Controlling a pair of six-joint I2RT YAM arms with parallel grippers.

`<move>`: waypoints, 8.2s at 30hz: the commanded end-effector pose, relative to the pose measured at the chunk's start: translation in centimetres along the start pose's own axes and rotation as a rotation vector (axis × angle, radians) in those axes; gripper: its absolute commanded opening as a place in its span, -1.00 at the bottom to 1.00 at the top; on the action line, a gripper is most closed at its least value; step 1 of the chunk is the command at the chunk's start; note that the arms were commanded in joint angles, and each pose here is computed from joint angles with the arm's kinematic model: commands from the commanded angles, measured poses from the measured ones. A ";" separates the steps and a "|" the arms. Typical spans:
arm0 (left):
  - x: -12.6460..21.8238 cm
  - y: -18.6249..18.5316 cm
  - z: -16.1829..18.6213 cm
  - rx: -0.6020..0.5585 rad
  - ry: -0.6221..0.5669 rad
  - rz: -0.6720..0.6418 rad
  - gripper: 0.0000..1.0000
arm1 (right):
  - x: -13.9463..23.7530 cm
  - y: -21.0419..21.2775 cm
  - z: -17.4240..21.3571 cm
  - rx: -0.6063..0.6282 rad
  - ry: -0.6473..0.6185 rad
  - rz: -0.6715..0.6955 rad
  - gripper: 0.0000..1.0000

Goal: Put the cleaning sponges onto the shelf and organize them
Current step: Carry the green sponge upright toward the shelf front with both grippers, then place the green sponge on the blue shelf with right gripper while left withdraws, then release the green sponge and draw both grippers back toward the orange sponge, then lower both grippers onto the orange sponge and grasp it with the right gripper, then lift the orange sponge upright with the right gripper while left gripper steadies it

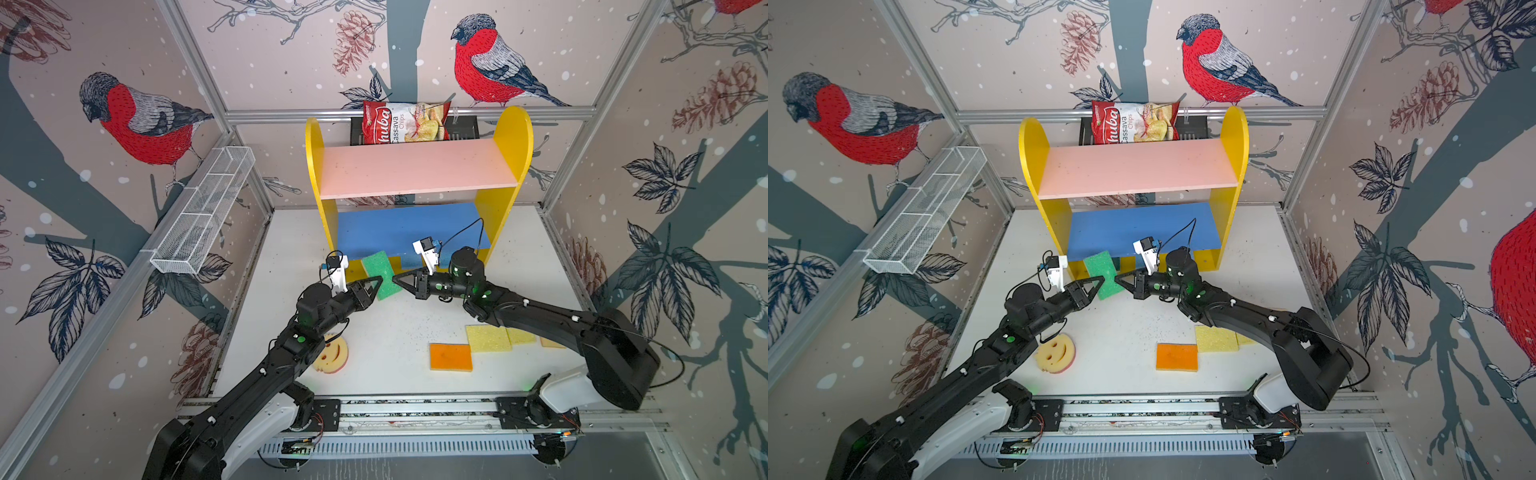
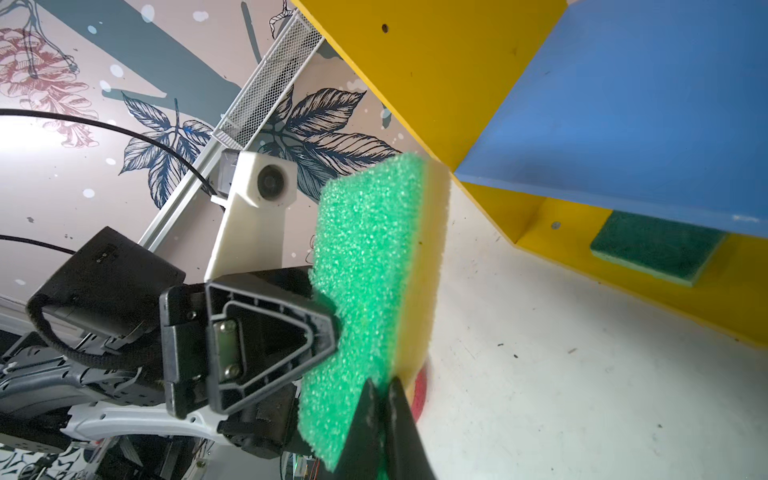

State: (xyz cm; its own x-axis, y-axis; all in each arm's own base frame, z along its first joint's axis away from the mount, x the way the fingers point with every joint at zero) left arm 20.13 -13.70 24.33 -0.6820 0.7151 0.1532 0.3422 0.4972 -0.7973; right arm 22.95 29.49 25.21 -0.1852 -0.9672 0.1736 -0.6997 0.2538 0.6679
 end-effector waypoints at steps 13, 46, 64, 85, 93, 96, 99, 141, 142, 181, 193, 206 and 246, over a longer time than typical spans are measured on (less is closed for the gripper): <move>7.0 0.2 -2.4 -0.115 -0.268 -0.437 0.93 | -4.3 -4.5 -5.1 0.010 -0.090 0.331 -1.00; 10.1 1.1 -1.3 -0.068 -0.311 -0.513 0.93 | -10.7 -10.2 -6.8 -0.105 -0.094 0.530 -0.84; 9.8 1.1 -1.2 -0.072 -0.300 -0.507 0.93 | -10.8 -10.3 -8.0 -0.081 -0.097 0.556 -0.24; 9.6 1.0 -1.5 -0.070 -0.299 -0.508 0.93 | -8.5 -6.5 -8.3 -0.020 -0.099 0.500 -0.52; 9.3 1.2 -1.3 -0.070 -0.283 -0.511 0.93 | -4.5 -3.2 -5.0 0.099 -0.090 0.597 -0.44; 8.1 1.3 -0.9 -0.110 -0.220 -0.473 0.89 | -2.2 -2.8 -3.2 0.141 -0.049 0.670 -0.41; 5.7 1.4 -0.1 -0.159 -0.073 -0.382 0.85 | 0.7 -3.8 -1.3 0.123 -0.028 0.760 -0.40; -12.4 -1.4 21.1 -0.626 1.005 -0.363 0.49 | 15.1 -12.3 -0.9 -0.293 -0.276 0.901 -0.16; -12.3 -1.3 21.2 -0.629 1.008 -0.367 0.49 | 15.1 -12.4 -0.9 -0.294 -0.275 0.901 -0.16; -4.3 5.3 10.0 -0.269 0.471 -0.801 -0.76 | 8.6 -9.5 2.1 -0.214 -0.101 0.685 0.04; -4.1 5.9 10.8 -0.139 0.458 -0.745 -0.27 | 2.2 -8.8 8.0 -0.227 0.180 0.530 0.34; -3.9 5.5 10.2 -0.147 0.430 -0.704 0.11 | -2.0 -9.9 10.1 -0.264 0.310 0.495 -0.14; 1.4 3.9 5.4 0.098 0.066 -0.182 0.27 | -4.0 -2.3 4.2 -0.088 0.231 -0.049 -1.00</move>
State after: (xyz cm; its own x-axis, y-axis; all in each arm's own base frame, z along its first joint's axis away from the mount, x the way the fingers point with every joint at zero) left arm 16.78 -13.33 17.49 -0.6696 0.6341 0.3869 0.1177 0.6048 -0.7876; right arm 22.85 32.37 18.21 -0.0277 -0.9252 0.3784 -0.6051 0.3168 0.7304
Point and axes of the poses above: each gripper's point midway between its finger pads, its own x axis back along the fingers, its own y axis along the line the jaws close on, z = x × y, the point moved 9 cm from there along x, back along the fingers
